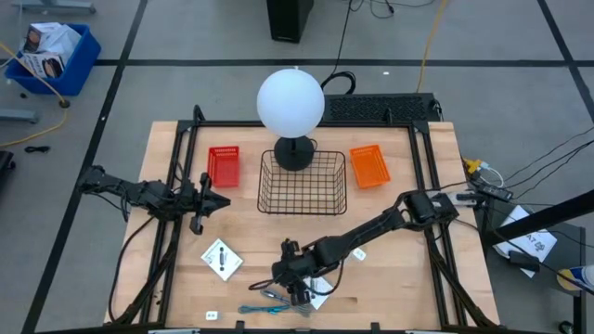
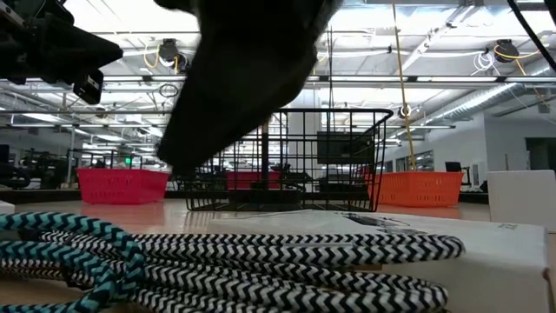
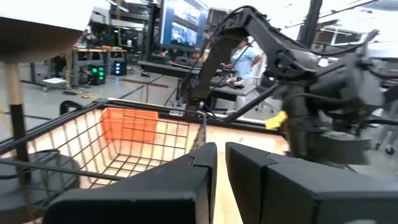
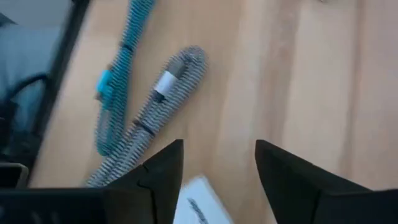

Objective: Pick and place items into bin
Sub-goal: Put the white black USB cable into the red bin

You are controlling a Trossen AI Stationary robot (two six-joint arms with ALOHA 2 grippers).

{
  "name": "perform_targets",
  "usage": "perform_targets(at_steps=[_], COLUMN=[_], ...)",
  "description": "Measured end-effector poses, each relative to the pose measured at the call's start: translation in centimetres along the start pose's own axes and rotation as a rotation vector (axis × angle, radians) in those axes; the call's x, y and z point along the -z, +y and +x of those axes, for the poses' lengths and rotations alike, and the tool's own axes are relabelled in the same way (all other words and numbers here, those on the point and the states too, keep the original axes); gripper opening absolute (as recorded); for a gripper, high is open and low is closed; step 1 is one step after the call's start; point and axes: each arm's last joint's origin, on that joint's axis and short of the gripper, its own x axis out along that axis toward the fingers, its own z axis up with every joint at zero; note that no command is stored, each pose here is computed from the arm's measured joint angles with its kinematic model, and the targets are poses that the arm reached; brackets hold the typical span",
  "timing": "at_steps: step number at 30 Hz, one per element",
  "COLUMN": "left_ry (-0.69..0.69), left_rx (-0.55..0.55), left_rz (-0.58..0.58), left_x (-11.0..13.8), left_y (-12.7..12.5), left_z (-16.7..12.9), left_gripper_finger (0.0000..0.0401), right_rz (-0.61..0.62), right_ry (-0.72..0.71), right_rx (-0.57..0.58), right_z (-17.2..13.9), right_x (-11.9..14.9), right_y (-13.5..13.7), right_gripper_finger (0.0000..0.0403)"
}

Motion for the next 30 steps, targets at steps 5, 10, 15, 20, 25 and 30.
perform_targets(at_steps=[5,10,15,20,25,30], left_ry=[-0.006,-0.011,-0.015,-0.016,-0.017,-0.017], left_rx=[-0.054,-0.106,-0.126,-0.126,-0.125,-0.125], left_rz=[0.001,-0.01,-0.037,-0.074,-0.091,-0.099], left_x=[0.0,0.0,0.0,0.0,0.0,0.0], left_y=[0.2,0.3,0.4,0.4,0.4,0.4], left_z=[0.0,0.0,0.0,0.0,0.0,0.0], left_gripper_finger=[0.0042,0.0042,0.0042,0.0042,0.0042,0.0042], right_rz=[-0.023,-0.03,-0.03,-0.025,-0.025,-0.025], right_ry=[-0.022,-0.038,-0.034,-0.063,-0.104,-0.092], right_rx=[-0.03,-0.024,0.008,-0.004,-0.015,0.005], right_z=[-0.1,0.1,1.1,1.5,1.9,2.8], right_x=[-0.2,-0.1,0.5,0.3,0.1,0.5], right_y=[1.4,2.4,2.7,2.8,2.9,2.7], right_gripper_finger=[0.0214,0.0214,0.0215,0.0214,0.0213,0.0212])
